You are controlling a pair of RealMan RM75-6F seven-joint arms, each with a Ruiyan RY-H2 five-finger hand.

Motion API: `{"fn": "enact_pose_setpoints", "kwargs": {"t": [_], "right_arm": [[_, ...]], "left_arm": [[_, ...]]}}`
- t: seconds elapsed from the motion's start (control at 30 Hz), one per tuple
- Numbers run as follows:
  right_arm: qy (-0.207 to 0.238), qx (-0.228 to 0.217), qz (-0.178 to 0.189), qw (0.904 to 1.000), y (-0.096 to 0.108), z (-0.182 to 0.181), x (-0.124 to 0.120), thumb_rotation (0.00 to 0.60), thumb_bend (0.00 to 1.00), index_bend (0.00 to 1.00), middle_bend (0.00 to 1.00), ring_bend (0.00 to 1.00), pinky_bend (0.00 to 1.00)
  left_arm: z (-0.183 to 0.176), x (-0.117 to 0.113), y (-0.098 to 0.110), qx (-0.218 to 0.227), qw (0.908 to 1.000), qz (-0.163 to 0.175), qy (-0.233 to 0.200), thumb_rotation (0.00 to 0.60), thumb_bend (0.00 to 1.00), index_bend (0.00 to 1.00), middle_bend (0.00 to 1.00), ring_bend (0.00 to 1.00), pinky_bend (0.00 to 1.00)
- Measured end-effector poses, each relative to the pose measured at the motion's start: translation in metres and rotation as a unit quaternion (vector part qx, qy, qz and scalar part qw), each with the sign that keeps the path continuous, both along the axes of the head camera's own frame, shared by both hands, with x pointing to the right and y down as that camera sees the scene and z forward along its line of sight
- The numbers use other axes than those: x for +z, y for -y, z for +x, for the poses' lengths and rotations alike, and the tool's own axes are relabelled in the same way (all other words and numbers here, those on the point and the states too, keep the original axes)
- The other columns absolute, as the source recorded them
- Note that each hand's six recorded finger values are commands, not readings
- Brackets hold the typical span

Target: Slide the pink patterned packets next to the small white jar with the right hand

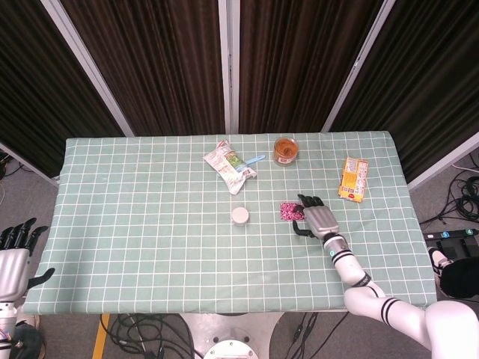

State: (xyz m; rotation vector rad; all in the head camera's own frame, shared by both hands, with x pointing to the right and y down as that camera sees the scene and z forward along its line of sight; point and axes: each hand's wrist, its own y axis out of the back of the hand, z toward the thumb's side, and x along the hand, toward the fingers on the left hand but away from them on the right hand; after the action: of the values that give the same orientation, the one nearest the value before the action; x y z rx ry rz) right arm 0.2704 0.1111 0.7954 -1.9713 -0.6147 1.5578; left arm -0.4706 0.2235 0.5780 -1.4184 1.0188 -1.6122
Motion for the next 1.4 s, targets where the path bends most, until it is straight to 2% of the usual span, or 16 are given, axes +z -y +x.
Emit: {"fn": "enact_pose_setpoints", "kwargs": {"t": [0.33,0.67,0.87,1.13,1.4], "right_arm": [[0.017,-0.028,0.011,0.9994,0.001,-0.028,-0.007,0.202,0.49,0.28,0.00,0.00,0.00],[-0.027,-0.001,0.013,0.9996,0.007,0.022,-0.011,0.196,0.49,0.28,0.00,0.00,0.00],[-0.036,0.004,0.003,0.9993,0.008,0.031,-0.005,0.199,0.49,0.28,0.00,0.00,0.00],[-0.033,-0.003,-0.004,0.9994,0.004,0.021,0.004,0.202,0.49,0.28,0.00,0.00,0.00],[-0.016,-0.022,-0.001,0.9996,0.004,-0.004,0.006,0.207,0.49,0.28,0.00,0.00,0.00]], "left_arm": [[-0.003,-0.002,-0.003,-0.005,1.0000,0.001,0.001,0.600,0.09,0.25,0.20,0.14,0.14],[0.000,0.000,-0.002,0.000,1.0000,0.002,-0.002,0.600,0.09,0.25,0.20,0.14,0.14],[0.000,-0.001,-0.002,-0.001,1.0000,0.001,0.001,0.600,0.09,0.25,0.20,0.14,0.14],[-0.002,-0.001,-0.003,-0.004,1.0000,-0.001,0.002,0.600,0.09,0.25,0.20,0.14,0.14],[-0.004,-0.001,-0.005,-0.007,1.0000,0.000,0.003,0.600,0.09,0.25,0.20,0.14,0.14]]}}
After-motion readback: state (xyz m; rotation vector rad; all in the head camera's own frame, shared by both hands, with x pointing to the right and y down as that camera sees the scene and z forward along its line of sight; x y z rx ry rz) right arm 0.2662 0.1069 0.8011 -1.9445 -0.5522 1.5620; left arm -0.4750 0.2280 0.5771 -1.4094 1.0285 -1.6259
